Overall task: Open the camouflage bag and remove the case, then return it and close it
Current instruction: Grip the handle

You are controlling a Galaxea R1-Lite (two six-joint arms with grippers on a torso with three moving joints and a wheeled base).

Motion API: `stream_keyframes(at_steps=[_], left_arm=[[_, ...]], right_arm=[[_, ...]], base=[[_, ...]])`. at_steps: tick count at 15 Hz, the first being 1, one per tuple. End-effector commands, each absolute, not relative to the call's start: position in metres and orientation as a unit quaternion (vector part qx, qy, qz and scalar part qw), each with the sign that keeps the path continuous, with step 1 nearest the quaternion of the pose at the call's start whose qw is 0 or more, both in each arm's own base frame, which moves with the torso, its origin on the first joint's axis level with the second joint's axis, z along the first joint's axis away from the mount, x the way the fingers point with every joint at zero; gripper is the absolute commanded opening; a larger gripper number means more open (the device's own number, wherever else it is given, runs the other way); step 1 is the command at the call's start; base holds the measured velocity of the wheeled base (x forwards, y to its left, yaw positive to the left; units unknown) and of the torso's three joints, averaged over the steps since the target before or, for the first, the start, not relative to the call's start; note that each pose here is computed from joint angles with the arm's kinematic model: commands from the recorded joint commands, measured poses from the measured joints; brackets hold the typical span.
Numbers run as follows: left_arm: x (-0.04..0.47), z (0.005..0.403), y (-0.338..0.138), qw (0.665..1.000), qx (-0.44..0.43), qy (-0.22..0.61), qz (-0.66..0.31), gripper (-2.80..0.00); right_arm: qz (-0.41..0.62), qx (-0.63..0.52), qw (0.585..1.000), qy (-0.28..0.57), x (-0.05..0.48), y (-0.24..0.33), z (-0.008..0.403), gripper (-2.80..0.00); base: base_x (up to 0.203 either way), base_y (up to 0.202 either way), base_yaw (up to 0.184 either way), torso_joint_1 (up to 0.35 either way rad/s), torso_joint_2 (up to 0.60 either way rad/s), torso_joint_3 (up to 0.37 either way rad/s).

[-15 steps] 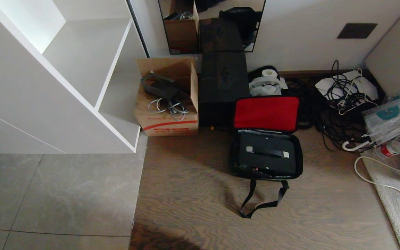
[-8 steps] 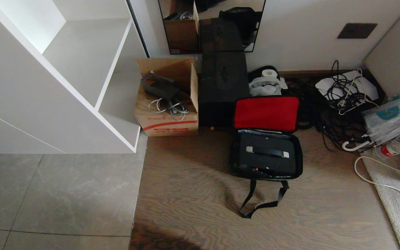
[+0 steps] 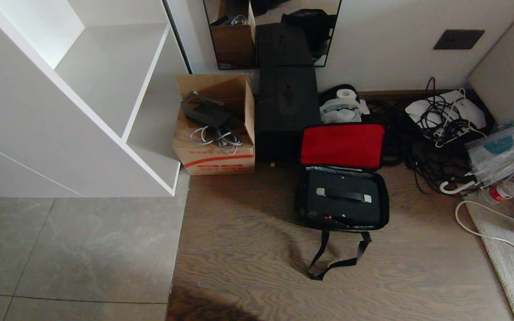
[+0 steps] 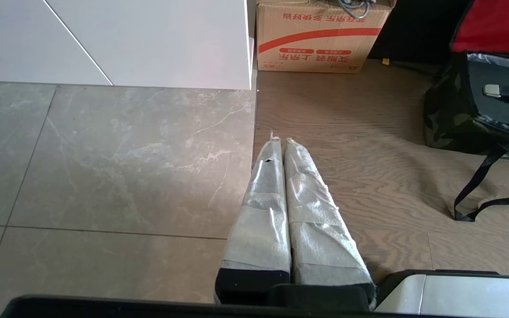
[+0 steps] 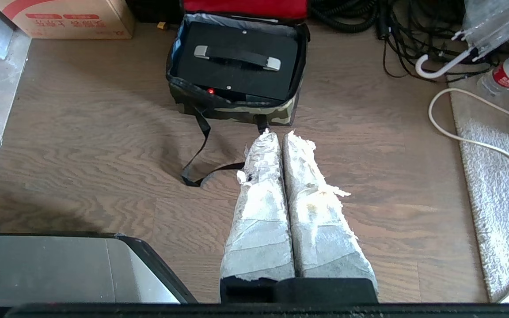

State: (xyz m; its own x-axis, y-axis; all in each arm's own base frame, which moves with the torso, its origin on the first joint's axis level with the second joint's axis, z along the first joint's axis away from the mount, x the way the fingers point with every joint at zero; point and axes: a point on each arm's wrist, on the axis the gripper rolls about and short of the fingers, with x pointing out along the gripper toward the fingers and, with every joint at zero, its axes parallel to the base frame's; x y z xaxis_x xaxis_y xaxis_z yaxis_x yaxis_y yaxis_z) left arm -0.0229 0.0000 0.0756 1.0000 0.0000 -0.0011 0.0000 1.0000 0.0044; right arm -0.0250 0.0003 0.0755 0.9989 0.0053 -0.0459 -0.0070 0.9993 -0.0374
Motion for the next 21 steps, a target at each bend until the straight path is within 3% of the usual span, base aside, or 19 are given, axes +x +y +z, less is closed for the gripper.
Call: stream_keyframes(at_steps=[1,21], left_arm=[[-0.0229,0.0756,0.0000,1.000,0.002,0.001,0.000,-2.80],[-0.0229,0.0756,0.0000,1.000,0.002,0.000,0.000,-2.80]], right_arm=[[0.003,-0.019,1.000,0.024,-0.0249,0.0003,0.0756,-2.80],[0.003,-0.019,1.000,0.023,-0.0250,0.0003,0.0756,-2.80]], base=[[0.000,0.000,0.000,0.000,0.00,0.000],[0.000,0.000,0.000,0.000,0.00,0.000]])
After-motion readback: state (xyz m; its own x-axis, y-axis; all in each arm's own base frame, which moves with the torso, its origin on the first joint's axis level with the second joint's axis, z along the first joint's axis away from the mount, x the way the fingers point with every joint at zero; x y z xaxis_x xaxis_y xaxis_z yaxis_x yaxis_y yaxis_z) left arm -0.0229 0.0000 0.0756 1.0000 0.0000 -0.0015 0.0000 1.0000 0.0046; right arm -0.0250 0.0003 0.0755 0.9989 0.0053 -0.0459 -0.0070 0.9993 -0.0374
